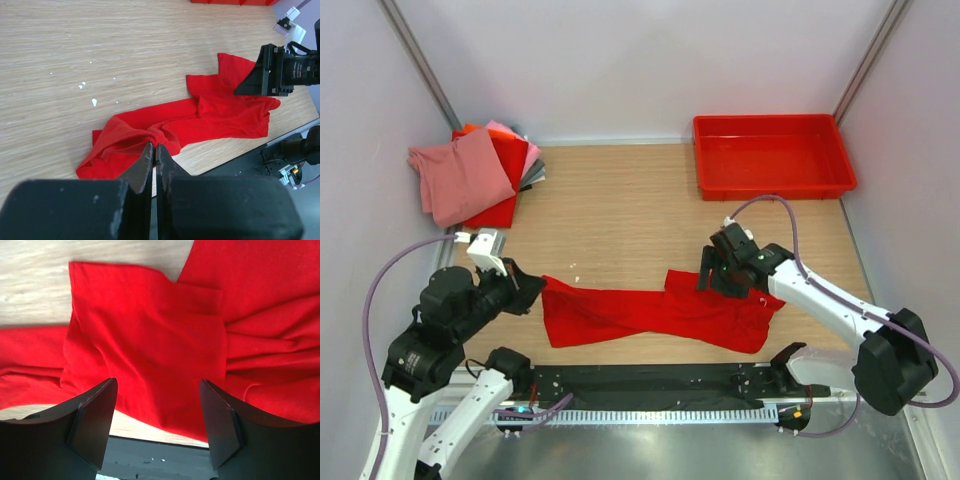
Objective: Fold and stack the t-shirts
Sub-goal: Flatten the tshirt out
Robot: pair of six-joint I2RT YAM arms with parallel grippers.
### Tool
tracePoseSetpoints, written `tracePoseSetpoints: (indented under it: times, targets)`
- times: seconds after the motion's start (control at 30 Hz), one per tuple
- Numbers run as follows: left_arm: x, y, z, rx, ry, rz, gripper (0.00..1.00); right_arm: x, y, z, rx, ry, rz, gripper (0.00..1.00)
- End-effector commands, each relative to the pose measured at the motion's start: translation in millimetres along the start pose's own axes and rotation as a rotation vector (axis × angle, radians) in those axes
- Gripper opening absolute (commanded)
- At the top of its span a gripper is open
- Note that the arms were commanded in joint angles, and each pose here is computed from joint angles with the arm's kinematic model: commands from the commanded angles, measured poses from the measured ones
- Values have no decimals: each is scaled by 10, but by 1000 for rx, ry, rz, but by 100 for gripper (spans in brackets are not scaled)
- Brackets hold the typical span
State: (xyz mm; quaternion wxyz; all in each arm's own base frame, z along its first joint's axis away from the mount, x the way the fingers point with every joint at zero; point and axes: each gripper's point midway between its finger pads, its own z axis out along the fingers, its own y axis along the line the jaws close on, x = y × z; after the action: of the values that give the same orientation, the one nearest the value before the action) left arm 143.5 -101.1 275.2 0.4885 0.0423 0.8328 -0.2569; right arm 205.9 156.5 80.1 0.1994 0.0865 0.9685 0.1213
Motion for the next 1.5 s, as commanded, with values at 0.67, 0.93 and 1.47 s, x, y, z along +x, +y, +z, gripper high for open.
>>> tracePoseSetpoints:
  times: [0.67, 0.93, 1.47]
  targets:
    - [-118, -75, 107, 54, -89, -19, 0, 162, 5, -46, 25, -63, -27, 56]
    - [-130, -75, 108, 55, -99, -21, 0, -112, 192, -497, -34, -159, -71, 1]
    - [-1239, -873, -1453, 318, -553, 185, 0, -525, 738, -3733, -847, -810, -381, 2]
